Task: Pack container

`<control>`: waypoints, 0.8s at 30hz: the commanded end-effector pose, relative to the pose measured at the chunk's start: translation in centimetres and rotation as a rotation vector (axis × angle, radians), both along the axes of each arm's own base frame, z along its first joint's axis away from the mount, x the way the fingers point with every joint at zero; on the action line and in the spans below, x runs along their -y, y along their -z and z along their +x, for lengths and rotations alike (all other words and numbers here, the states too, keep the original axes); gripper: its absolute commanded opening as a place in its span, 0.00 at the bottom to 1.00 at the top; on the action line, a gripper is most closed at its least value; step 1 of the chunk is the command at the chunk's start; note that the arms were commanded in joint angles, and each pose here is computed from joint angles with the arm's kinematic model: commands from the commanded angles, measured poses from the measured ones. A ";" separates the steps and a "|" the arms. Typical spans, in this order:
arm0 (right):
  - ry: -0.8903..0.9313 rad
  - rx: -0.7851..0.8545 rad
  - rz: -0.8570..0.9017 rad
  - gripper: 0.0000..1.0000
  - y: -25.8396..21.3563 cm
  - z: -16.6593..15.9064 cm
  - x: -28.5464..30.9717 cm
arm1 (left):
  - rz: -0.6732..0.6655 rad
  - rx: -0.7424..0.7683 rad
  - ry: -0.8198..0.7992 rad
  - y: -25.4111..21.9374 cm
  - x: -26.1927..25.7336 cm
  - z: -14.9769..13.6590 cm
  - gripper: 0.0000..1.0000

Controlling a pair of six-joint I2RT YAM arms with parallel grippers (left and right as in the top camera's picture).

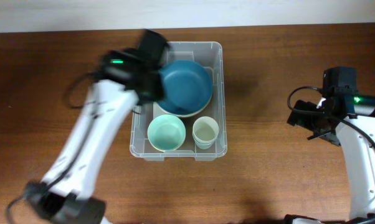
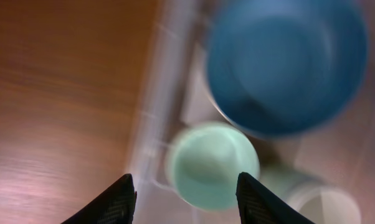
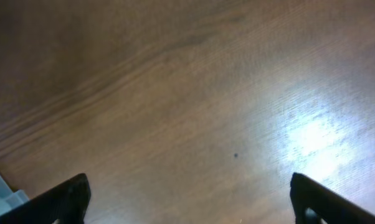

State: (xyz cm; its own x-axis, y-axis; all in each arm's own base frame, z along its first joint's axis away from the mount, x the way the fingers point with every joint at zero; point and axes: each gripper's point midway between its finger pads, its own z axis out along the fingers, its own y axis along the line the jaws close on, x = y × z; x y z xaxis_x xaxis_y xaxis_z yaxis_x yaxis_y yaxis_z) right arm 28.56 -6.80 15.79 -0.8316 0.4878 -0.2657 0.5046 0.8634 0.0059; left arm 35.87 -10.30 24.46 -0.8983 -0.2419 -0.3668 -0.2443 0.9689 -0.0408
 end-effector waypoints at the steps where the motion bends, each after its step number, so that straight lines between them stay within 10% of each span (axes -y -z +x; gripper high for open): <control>1: -0.038 0.083 0.010 0.81 -1.2 1.6 -0.2 | 0.033 0.161 -0.172 -5.6 -7.3 -0.8 0.55; 3: -0.109 0.161 0.045 0.65 -1.8 3.4 -1.2 | 0.035 0.177 -0.258 -6.4 -10.4 -1.3 0.56; 5: -0.221 0.280 0.066 0.23 -2.9 6.4 -3.3 | 0.022 0.177 -0.362 -6.6 -14.0 -1.9 0.59; 7: -0.272 0.329 0.062 0.11 -3.1 8.2 -4.9 | -0.004 0.165 -0.391 -6.4 -15.7 -2.1 0.59; 24: -0.652 0.556 0.154 0.24 4.1 20.3 -19.5 | -0.011 0.137 -0.455 -5.6 -18.5 -2.8 0.59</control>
